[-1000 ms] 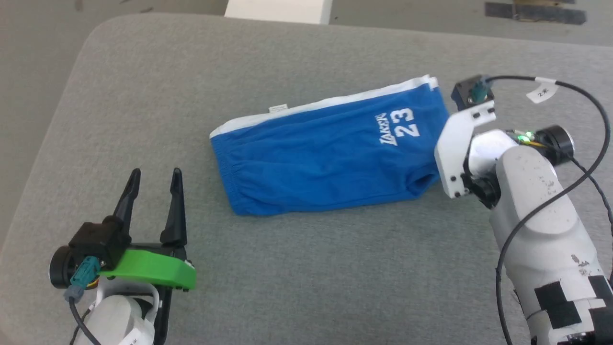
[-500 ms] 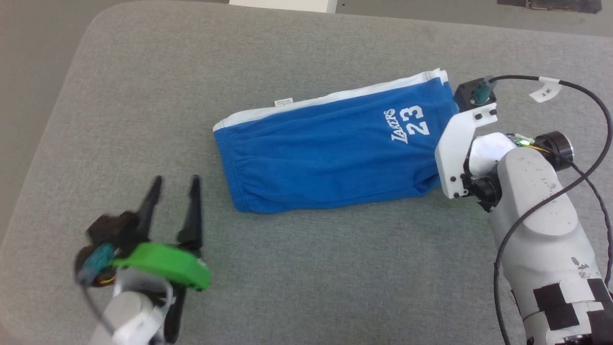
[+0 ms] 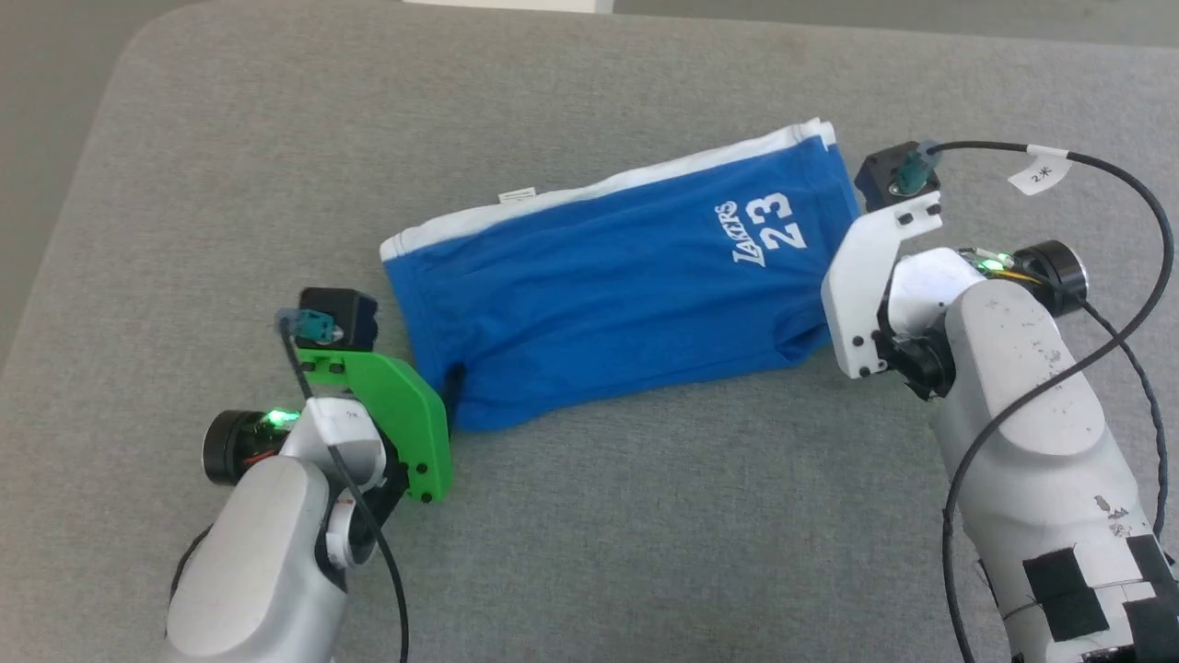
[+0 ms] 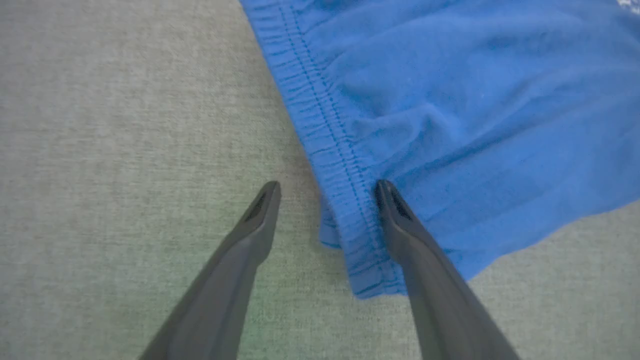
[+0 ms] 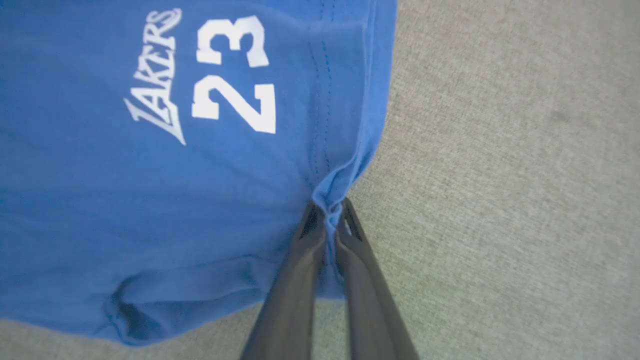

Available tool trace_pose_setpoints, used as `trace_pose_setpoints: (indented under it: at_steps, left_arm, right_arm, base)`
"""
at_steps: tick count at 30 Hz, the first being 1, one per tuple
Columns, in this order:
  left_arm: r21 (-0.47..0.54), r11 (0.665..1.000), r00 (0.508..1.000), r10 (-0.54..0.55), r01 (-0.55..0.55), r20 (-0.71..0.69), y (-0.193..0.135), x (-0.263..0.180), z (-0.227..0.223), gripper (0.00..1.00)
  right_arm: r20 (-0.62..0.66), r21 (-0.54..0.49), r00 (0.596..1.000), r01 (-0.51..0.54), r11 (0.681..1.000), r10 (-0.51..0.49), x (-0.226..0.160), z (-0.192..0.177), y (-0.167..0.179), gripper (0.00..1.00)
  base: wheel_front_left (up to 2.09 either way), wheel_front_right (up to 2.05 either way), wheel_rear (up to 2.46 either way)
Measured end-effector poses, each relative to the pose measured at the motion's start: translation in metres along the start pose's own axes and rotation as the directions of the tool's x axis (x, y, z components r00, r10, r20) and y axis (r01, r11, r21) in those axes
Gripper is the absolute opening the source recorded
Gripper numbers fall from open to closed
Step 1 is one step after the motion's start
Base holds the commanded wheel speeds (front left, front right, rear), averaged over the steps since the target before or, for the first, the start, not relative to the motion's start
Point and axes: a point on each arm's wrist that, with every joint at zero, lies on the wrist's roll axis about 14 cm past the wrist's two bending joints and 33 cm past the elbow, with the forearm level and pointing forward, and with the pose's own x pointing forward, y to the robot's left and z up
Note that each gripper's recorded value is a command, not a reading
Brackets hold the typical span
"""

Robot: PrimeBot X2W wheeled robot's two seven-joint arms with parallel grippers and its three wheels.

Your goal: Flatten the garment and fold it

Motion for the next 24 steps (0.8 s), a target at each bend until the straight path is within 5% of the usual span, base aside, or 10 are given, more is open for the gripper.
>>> trace_pose_setpoints:
  at_steps: [5, 6, 7, 17, 24]
  left_arm:
    - [0.005, 1.000, 0.995, -0.003, 0.004, -0.098, 0.002, 0.010, -0.013, 1.00]
    - [-0.001, 1.000, 0.994, -0.005, 0.005, -0.106, 0.002, 0.012, -0.015, 0.44]
    - [0.001, 1.000, 0.992, -0.007, 0.007, -0.122, 0.002, 0.014, -0.018, 0.00]
    - [-0.024, 0.995, 0.985, -0.104, 0.102, -0.138, -0.012, 0.010, -0.014, 0.00]
    - [-0.049, 0.991, 0.983, -0.129, 0.124, -0.134, -0.015, -0.012, -0.018, 0.00]
  right_arm:
    - [0.005, 0.008, 1.000, -0.006, 1.000, 0.006, 0.003, -0.002, -0.002, 0.00]
    - [0.006, 0.009, 1.000, -0.008, 1.000, 0.008, 0.004, -0.003, -0.002, 0.00]
    - [0.006, 0.011, 1.000, -0.010, 1.000, 0.010, 0.004, -0.003, -0.002, 0.00]
    - [0.038, 0.032, 0.999, -0.018, 0.999, 0.017, -0.005, 0.000, -0.002, 0.00]
    - [0.104, 0.136, 0.994, -0.052, 0.989, 0.038, -0.033, -0.016, 0.000, 0.00]
  base:
    - [0.00, 0.00, 0.00]
    - [0.00, 0.00, 0.00]
    - [0.00, 0.00, 0.00]
    - [0.00, 0.00, 0.00]
    - [0.00, 0.00, 0.00]
